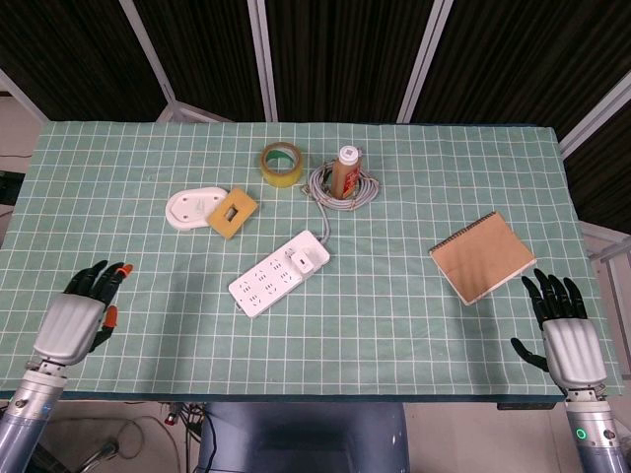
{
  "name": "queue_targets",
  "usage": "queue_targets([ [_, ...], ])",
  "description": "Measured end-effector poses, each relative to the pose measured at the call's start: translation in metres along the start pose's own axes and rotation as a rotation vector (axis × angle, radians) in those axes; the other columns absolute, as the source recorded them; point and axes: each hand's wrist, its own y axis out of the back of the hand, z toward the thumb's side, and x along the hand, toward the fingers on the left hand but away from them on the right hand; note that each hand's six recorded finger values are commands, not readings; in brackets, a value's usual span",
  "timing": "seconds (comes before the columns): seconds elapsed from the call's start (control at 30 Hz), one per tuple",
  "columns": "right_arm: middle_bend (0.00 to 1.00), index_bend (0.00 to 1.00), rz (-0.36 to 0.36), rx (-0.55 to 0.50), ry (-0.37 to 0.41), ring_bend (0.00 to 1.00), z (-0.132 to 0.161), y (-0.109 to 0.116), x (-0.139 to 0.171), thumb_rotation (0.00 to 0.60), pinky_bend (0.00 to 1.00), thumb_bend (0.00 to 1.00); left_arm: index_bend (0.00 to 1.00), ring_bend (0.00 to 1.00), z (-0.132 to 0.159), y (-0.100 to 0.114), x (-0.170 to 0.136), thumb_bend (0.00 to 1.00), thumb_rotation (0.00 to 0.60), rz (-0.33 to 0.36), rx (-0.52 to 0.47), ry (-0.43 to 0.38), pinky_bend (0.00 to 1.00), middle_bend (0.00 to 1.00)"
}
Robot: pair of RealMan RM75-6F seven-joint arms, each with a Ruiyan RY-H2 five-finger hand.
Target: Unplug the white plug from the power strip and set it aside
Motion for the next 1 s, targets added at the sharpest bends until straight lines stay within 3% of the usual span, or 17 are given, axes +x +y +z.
queue_targets([
  [0.4,0.0,0.0,0.03,-0.021,-0.004,0.0,-0.003,-0.006,-0.002,0.6,0.01,0.28,0.17,0.11,0.09,-0.024,0.041,0.67,0.6,-0.113,0.008,-0.219,0.22,0.18],
  [0.7,0.0,0.0,0.046,-0.038,0.003,0.0,-0.002,-0.009,-0.005,0.6,0.01,0.28,0.19,0.11,0.126,-0.036,0.059,0.67,0.6,-0.147,-0.004,-0.249,0.23,0.19],
  [1.0,0.0,0.0,0.067,-0.053,-0.009,0.0,-0.006,-0.015,-0.008,0.6,0.01,0.28,0.25,0.11,0.144,-0.049,0.072,0.67,0.6,-0.17,0.033,-0.259,0.21,0.2],
])
